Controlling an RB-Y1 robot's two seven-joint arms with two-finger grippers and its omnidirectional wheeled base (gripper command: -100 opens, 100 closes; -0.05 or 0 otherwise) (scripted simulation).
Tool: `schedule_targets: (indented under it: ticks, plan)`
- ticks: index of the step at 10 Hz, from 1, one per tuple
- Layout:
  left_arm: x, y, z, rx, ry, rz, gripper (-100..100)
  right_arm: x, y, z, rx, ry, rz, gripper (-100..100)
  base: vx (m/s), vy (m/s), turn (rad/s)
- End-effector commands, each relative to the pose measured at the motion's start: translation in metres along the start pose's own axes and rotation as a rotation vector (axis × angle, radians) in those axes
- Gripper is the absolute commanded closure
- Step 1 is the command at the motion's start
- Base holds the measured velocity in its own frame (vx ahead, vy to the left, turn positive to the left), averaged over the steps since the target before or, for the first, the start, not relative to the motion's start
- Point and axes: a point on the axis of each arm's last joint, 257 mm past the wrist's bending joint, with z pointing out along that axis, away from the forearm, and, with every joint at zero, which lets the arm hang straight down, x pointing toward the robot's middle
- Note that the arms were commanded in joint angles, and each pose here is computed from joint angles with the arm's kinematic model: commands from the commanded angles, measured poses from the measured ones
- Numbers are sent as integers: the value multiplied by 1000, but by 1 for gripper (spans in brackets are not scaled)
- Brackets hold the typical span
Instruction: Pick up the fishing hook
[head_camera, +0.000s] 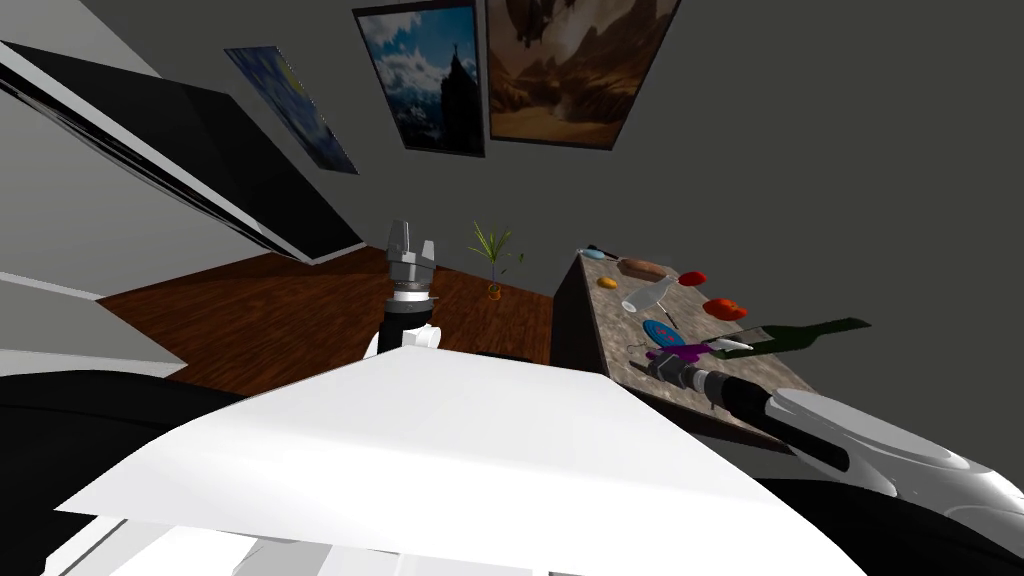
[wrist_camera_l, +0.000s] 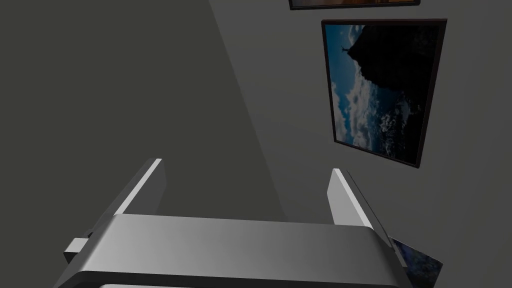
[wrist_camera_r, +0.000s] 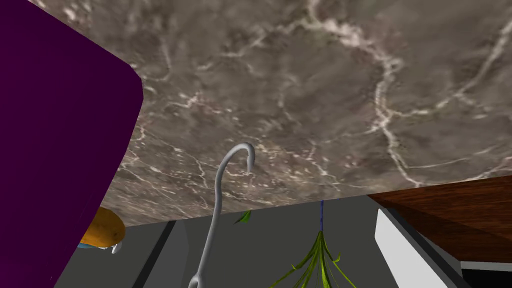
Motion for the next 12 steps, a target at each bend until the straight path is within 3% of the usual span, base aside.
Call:
schedule_targets:
  ticks: [1,3,4,5,12]
  plan:
    - [0,0,0,0,0,0,0,1,-17,-7,6,29,-41,-100,99,37,34]
    - [0,0,0,0,0,0,0,3,-19,-7,7,33,-44,-100,43,11,18]
    - [0,0,0,0,0,0,0,3,-19,-8,7,34,-46,0,6,1,0]
    - [0,0,0,0,0,0,0,3,-16,-4,12,36,-40,-100,-2,-19,80]
    - [0,0,0,0,0,0,0,2,-1,7,29,44,-16,-100,-14,-34,57]
